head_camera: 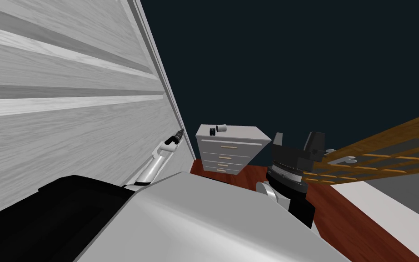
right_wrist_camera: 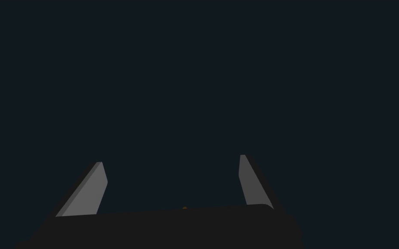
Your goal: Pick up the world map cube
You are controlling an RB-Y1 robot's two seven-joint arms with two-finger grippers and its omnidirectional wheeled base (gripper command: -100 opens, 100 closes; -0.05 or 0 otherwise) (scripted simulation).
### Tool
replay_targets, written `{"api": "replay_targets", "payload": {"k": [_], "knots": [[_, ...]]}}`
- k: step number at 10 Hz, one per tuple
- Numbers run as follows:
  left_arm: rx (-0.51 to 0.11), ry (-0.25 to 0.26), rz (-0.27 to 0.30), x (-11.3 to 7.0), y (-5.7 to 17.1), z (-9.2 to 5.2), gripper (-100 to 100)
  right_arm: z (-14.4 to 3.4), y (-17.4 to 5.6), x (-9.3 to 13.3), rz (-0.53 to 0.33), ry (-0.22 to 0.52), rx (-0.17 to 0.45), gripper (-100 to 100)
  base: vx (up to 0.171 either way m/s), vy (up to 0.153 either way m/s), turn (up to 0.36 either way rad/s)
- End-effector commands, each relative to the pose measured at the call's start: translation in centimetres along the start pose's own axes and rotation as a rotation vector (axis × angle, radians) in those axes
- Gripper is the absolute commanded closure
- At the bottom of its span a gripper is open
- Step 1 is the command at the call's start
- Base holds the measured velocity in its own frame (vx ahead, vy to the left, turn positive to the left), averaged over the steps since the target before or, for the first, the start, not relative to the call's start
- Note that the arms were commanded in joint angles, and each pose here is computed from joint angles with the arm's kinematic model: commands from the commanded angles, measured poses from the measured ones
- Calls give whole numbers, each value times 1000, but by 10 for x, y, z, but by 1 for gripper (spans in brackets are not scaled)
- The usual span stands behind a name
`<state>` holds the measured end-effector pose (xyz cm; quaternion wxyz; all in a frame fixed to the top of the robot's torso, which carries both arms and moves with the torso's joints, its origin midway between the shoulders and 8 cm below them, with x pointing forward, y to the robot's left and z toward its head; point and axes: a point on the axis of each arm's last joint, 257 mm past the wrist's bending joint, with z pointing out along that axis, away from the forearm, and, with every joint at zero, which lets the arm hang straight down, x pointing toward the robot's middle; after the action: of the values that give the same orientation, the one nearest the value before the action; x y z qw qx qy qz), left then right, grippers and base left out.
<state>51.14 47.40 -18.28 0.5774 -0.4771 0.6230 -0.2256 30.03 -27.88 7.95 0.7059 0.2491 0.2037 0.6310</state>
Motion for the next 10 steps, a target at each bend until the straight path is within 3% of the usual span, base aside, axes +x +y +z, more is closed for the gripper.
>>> {"api": "replay_targets", "payload": {"k": [1, 2, 4, 5, 7, 8, 10], "knots": [[-41, 2, 4, -3, 10, 1, -100, 0, 0, 0, 0, 0, 0, 0, -15, -6, -6], [-68, -19, 31, -24, 9, 12, -100, 0, 0, 0, 0, 0, 0, 0, -21, -18, 33], [-119, -13, 30, -22, 22, 11, -100, 0, 0, 0, 0, 0, 0, 0, -18, -10, 13], [-146, -34, 53, -44, 20, 19, -100, 0, 0, 0, 0, 0, 0, 0, -23, -13, 21], [-191, -30, 50, -43, 31, 18, -100, 0, 0, 0, 0, 0, 0, 0, -19, -16, 10], [-217, -53, 66, -65, 28, 26, -100, 0, 0, 0, 0, 0, 0, 0, -15, -22, 18], [-269, -46, 63, -64, 40, 24, -100, 0, 0, 0, 0, 0, 0, 0, -12, -20, 3]]}}
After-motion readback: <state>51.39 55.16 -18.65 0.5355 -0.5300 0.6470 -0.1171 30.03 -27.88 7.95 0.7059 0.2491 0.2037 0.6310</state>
